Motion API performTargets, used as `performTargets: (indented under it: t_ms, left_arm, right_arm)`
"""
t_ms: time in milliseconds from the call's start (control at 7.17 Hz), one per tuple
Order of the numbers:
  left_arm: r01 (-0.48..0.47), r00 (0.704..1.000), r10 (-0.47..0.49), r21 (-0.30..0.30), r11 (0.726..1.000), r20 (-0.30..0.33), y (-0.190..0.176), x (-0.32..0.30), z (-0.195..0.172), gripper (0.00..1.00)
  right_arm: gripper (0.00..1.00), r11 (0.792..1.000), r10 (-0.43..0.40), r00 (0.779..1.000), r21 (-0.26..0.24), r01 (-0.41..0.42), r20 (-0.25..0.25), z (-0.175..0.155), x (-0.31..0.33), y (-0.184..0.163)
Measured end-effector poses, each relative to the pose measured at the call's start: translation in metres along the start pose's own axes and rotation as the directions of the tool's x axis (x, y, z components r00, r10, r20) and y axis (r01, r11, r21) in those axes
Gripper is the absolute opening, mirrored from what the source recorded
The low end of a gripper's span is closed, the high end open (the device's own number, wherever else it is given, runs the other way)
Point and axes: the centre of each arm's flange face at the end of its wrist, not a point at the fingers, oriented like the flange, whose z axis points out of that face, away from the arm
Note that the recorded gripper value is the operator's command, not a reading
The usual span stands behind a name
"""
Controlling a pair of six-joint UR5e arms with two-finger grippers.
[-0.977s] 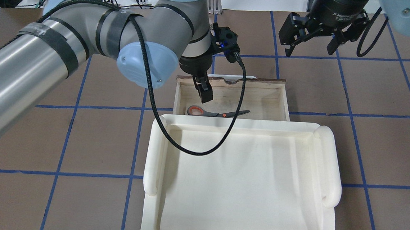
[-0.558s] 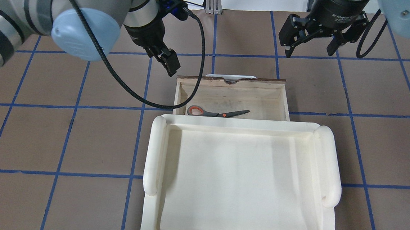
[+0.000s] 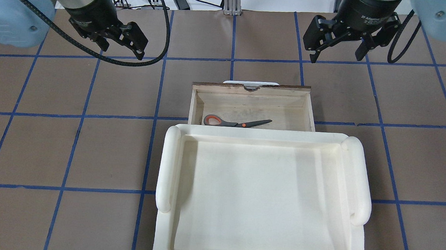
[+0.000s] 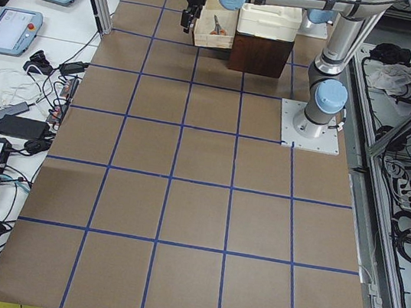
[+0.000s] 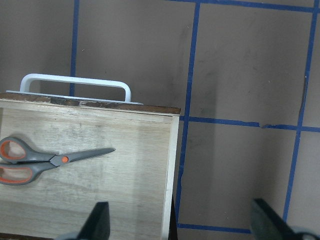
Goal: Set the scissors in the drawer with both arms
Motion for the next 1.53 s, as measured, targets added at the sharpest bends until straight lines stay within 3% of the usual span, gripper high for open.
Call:
performTargets:
  t_ms: [279, 698, 1535]
  left_arm:
    - [0.143, 0.989, -0.142, -0.029, 0.989, 0.036, 0.012, -0.02, -0.004, 1.0]
    - [0.263, 0.964, -0.26, -0.052, 0.963, 0.049, 0.034, -0.012, 0.001, 1.0]
    - [0.28, 0.959, -0.278, -0.023, 0.96, 0.057, 0.05, -0.004, -0.019, 1.0]
  right_arm:
    - [1.0, 1.0, 0.0, 1.0, -0.001, 0.0, 0.0, 0.0, 0.0, 0.0]
    - [1.0, 1.0, 0.0, 1.0, -0.002, 0.0, 0.001, 0.0, 0.0, 0.0]
    - [1.0, 1.0, 0.0, 1.0, -0.004, 0.0, 0.002, 0.002, 0.0, 0.0]
